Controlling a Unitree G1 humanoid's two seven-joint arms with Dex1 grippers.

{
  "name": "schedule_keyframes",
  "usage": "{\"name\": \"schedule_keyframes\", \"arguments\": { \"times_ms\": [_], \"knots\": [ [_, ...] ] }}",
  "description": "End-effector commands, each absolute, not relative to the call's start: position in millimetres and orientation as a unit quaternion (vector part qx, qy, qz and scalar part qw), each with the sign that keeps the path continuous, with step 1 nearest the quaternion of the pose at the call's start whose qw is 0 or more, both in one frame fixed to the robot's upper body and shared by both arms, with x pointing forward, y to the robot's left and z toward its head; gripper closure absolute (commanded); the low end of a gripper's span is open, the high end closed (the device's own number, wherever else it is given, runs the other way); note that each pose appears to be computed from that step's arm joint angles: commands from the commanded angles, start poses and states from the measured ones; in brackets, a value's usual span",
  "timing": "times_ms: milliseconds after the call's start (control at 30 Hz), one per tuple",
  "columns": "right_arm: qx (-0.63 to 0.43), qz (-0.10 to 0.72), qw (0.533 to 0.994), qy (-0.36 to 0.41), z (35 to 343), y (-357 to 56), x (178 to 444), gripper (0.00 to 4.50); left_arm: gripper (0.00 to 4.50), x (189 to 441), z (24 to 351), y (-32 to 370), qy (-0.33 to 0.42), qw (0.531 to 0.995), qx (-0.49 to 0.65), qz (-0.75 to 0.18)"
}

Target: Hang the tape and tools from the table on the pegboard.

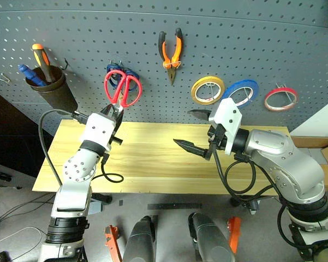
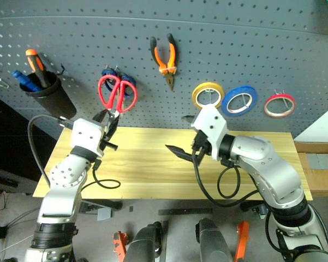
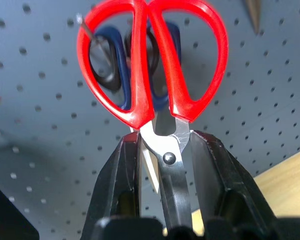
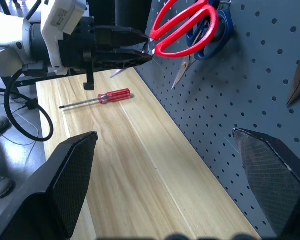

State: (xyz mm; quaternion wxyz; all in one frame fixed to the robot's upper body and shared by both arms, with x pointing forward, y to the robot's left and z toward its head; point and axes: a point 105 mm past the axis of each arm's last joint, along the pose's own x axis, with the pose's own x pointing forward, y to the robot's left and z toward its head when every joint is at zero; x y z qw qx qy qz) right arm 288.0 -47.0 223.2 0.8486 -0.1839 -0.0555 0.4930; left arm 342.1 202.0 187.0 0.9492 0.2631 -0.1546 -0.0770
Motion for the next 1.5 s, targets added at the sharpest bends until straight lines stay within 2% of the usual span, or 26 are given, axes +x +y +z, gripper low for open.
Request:
{"name": "schedule_keyframes", "arguments": {
  "times_ms": [33,200,233,300,433,633,967,1167,1367,1467,1500],
  "knots": [
    [-0.184,0.490,0.847,-0.093,241,-46,284,0.00,2.04,341,193,201,-0.164,0.950,0.254,-0.075],
    [-0.174,0.493,0.847,-0.095,240,-43,282,0.00,0.27,339,183,203,-0.146,0.955,0.250,-0.071],
    [-0.172,0.495,0.846,-0.093,239,-42,281,0.00,0.04,338,180,204,-0.138,0.956,0.248,-0.069],
    [-0.163,0.500,0.847,-0.080,231,-37,279,0.00,0.04,337,162,214,-0.095,0.966,0.236,-0.056],
    [-0.150,0.479,0.865,-0.011,205,-26,283,0.00,0.04,336,115,249,0.045,0.983,0.179,-0.011],
    [-0.108,0.458,0.880,0.069,188,-1,290,0.00,0.04,340,98,308,0.147,0.981,0.102,0.079],
    [-0.082,0.456,0.878,0.118,190,41,299,0.00,0.04,363,85,345,0.223,0.968,0.046,0.104],
    [-0.093,0.446,0.884,0.105,199,57,303,0.00,0.04,382,73,353,0.247,0.963,-0.003,0.103],
    [-0.119,0.451,0.880,0.089,203,60,299,0.00,0.04,388,73,365,0.242,0.962,-0.024,0.126],
    [-0.128,0.450,0.880,0.081,204,60,297,0.00,0.57,386,71,369,0.246,0.960,-0.015,0.133],
    [-0.132,0.448,0.881,0.077,205,60,298,0.00,0.88,384,69,371,0.248,0.959,-0.012,0.135]
  ]
}}
